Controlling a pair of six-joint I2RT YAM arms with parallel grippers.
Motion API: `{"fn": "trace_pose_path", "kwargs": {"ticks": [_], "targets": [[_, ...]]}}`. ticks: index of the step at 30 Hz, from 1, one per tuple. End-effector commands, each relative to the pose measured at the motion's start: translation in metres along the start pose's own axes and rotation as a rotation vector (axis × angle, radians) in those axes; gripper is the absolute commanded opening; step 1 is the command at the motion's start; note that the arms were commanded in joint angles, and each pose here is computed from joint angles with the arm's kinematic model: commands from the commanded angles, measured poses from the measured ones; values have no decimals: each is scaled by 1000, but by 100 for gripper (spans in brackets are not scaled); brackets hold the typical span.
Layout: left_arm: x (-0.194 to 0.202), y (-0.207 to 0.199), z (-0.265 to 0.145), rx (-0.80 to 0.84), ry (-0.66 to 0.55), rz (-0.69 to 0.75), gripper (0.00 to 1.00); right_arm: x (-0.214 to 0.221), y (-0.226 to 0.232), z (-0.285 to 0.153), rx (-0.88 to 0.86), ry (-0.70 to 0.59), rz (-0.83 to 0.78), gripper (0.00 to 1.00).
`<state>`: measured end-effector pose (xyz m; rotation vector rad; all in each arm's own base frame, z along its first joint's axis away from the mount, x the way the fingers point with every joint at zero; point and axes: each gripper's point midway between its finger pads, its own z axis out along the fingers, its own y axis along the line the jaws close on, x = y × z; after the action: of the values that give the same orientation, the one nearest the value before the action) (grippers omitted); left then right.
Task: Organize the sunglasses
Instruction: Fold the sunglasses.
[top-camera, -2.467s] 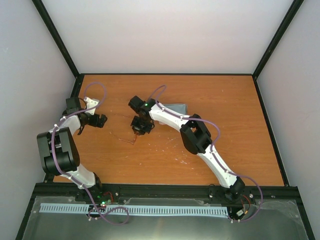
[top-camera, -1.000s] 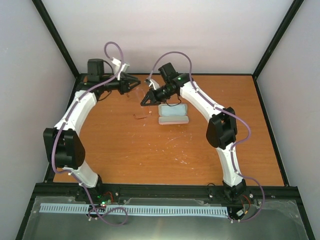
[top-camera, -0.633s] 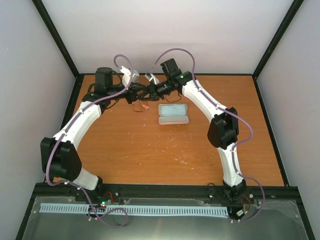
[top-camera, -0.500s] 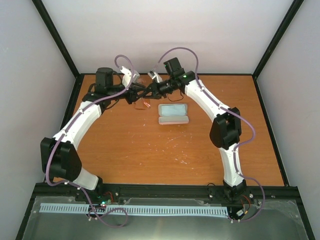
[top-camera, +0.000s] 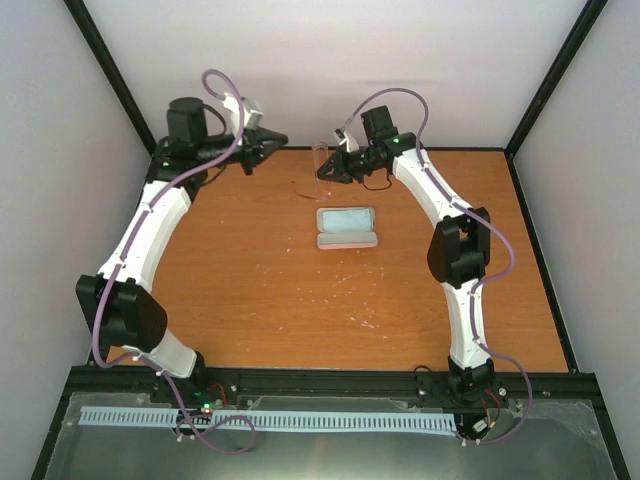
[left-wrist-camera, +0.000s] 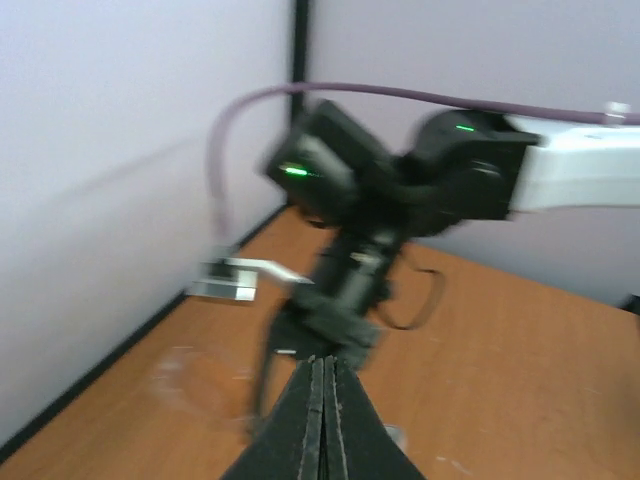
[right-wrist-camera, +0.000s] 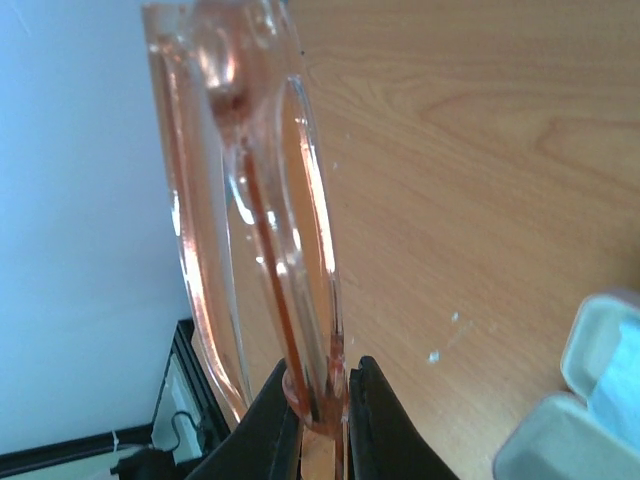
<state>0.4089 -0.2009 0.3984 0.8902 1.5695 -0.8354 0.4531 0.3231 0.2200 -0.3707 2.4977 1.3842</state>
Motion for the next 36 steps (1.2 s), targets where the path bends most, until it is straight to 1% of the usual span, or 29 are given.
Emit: {"fn": "trace_pose_path", "kwargs": {"ticks": [1,4,6,10,17,26,32,36], "targets": [[12,-67,12,229,26,10,1,-28,2,-5,-36,-38,24,3],[22,-87,10,296,30,-23,1,-50,-7,-7,-85,-75,65,3],[26,-99,8,328,32,-19,1,-60,-10,-10,-98,-97,71,3],[38,-115,10,378,46,-25,2,-65,0,-15,-152,-97,69,3],[51,-108,25,389,46,-43,3,-39,48,-36,-225,-52,-24,3],[54,-81,50,352,51,-12,5,7,101,-57,-267,25,-122,3],[59,-65,64,327,56,-9,6,40,109,-58,-295,90,-116,3],[57,-59,70,325,57,-14,8,51,103,-57,-265,111,-117,3]]}}
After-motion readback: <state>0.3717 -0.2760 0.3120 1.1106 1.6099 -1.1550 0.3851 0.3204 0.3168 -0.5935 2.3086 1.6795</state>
